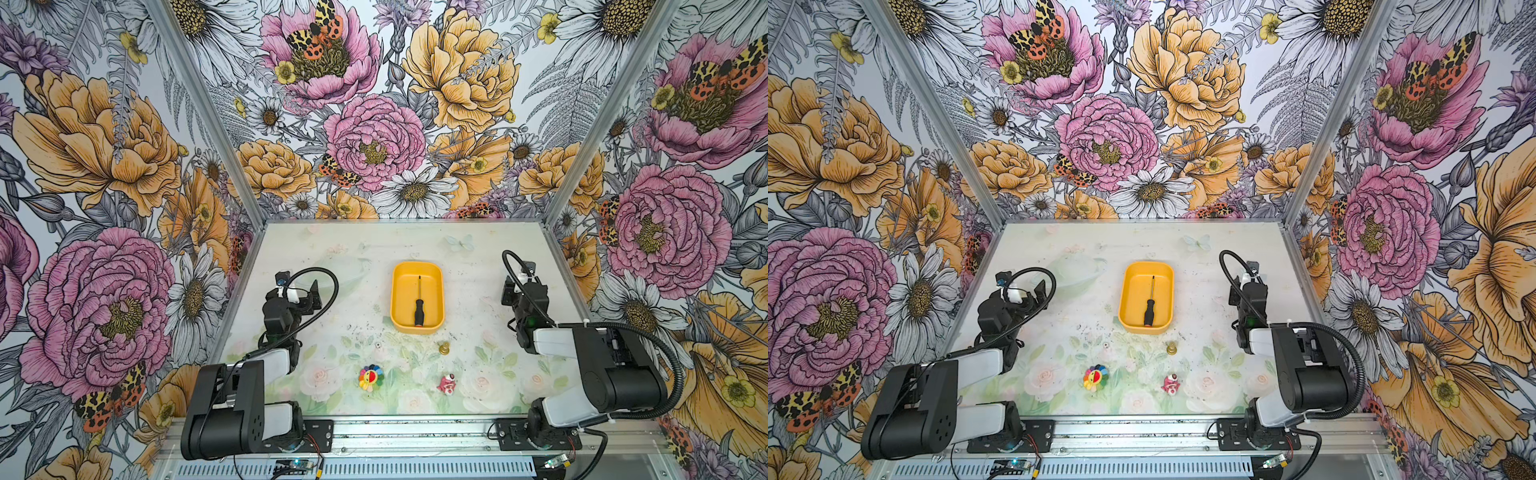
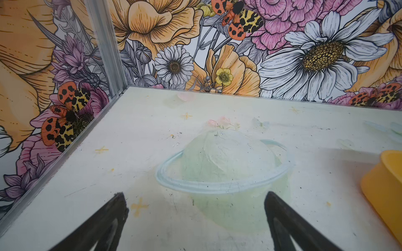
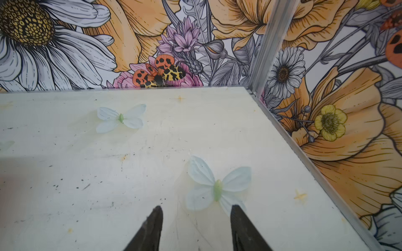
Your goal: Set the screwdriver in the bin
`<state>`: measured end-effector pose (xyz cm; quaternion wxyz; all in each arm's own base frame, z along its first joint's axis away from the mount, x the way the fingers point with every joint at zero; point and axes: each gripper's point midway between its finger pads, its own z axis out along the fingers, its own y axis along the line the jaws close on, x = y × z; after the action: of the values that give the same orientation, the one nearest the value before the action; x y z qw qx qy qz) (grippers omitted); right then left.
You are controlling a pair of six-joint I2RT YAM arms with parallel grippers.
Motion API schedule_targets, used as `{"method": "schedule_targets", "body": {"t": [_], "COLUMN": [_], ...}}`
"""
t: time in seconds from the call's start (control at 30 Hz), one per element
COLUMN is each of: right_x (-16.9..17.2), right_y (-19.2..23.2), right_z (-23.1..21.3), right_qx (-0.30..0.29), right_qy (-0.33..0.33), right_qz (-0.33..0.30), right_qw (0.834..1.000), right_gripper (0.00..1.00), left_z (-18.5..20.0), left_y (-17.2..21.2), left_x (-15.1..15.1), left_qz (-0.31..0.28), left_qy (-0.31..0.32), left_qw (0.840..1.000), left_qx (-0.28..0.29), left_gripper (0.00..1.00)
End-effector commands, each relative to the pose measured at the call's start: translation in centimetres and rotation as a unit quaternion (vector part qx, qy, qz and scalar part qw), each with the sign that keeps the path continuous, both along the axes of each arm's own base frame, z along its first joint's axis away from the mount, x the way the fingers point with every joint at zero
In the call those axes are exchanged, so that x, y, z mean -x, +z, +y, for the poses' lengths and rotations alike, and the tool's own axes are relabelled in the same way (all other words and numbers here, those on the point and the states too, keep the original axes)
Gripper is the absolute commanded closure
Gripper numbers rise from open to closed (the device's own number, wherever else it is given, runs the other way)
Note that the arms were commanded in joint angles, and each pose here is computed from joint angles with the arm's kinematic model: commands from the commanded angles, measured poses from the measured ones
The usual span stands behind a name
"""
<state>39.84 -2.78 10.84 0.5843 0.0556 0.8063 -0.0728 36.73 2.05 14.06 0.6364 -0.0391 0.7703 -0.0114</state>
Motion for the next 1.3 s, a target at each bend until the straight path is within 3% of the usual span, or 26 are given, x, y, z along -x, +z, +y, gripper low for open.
{"method": "schedule_targets", "body": {"t": [0.0,0.27,0.5,0.63,0.73,0.87,0.9,1.27], "right_x": [-0.2,-0.3,-0.3,-0.2,-0.2,-0.2,-0.2,-0.2], "right_y": [0.5,0.5,0.5,0.4,0.4,0.5,0.4,0.5], "right_z": [0.1,0.1,0.1,0.0,0.1,0.0,0.0,0.0], "right_qx": [0.0,-0.001,-0.002,-0.002,-0.002,-0.001,-0.001,-0.002], "right_qy": [0.007,0.009,0.009,0.009,0.009,0.008,0.008,0.008], "right_qz": [-0.018,-0.019,-0.018,-0.017,-0.017,-0.018,-0.018,-0.02], "right_qw": [1.0,1.0,1.0,1.0,1.0,1.0,1.0,1.0], "right_gripper": [0.47,0.46,0.42,0.39,0.31,0.26,0.03,0.0], "left_z": [-0.2,-0.3,-0.3,-0.5,-0.5,-0.5,-0.5,-0.5], "left_y": [2.4,0.1,-1.0,-1.0,-1.1,-1.1,-1.1,-1.0], "left_x": [-0.8,-1.7,-3.6,-3.7,-3.8,-3.7,-3.7,-3.8], "left_qz": [-0.044,-0.07,-0.013,-0.009,-0.008,-0.008,-0.007,-0.009], "left_qy": [-0.012,-0.015,-0.021,-0.016,-0.016,-0.015,-0.015,-0.016], "left_qw": [0.999,0.997,1.0,1.0,1.0,1.0,1.0,1.0], "left_qx": [0.003,0.015,0.016,0.009,0.009,0.009,0.009,0.007], "left_gripper": [0.01,0.01,0.01,0.01,0.01,0.01,0.01,0.01]}}
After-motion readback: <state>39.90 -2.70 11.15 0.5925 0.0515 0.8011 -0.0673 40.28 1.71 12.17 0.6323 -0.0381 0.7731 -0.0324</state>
